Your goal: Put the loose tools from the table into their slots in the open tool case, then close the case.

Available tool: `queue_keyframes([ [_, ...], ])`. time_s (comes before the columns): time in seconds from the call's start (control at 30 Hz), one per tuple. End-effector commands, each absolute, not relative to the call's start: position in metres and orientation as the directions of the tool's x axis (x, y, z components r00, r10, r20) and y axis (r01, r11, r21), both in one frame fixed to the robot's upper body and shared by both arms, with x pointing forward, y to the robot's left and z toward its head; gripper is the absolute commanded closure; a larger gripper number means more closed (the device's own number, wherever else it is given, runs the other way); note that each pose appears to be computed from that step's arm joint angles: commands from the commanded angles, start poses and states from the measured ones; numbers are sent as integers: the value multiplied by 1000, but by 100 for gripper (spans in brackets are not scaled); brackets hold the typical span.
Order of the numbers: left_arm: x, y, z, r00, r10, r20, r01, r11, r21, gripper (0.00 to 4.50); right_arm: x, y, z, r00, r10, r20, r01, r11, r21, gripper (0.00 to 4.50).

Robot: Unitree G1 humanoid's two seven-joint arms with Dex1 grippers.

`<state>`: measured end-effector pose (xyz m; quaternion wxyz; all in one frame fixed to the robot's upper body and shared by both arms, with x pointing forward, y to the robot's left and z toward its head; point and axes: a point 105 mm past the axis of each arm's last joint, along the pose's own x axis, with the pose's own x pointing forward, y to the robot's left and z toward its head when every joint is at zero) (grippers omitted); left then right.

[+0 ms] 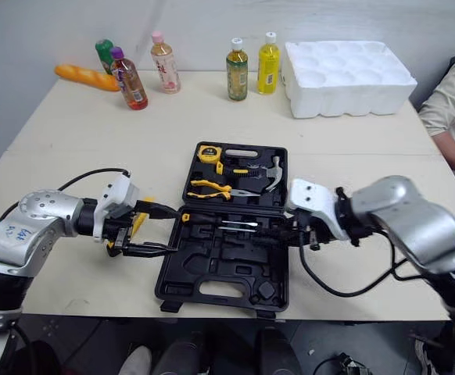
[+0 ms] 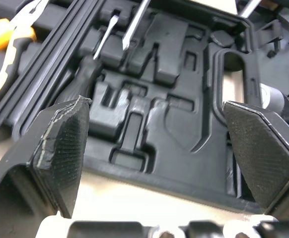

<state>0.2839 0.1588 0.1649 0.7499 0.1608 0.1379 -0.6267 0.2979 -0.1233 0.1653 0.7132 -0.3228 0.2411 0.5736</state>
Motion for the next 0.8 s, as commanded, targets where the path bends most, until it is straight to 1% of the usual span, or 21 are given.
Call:
queue_keyframes([
  [0.03,284,165,175,208,-893,-399,978,178,112,0,303,-114,171,209,644,-736,-974,68,-217,359],
  [0.3,288,160,175,218,-896,-387,975,181,130,0,310,-101,165,184,614,-768,-976,23,-215,359],
  [0.67,294,151,177,204,-905,-372,976,160,146,0,313,-95,164,217,642,-735,-974,91,-208,359],
  [0.73,293,146,178,197,-910,-364,976,148,158,0,311,-94,162,210,637,-741,-975,83,-206,254],
  [0.8,291,138,182,176,-921,-348,979,125,164,0,306,-93,164,195,640,-743,-977,57,-207,176],
])
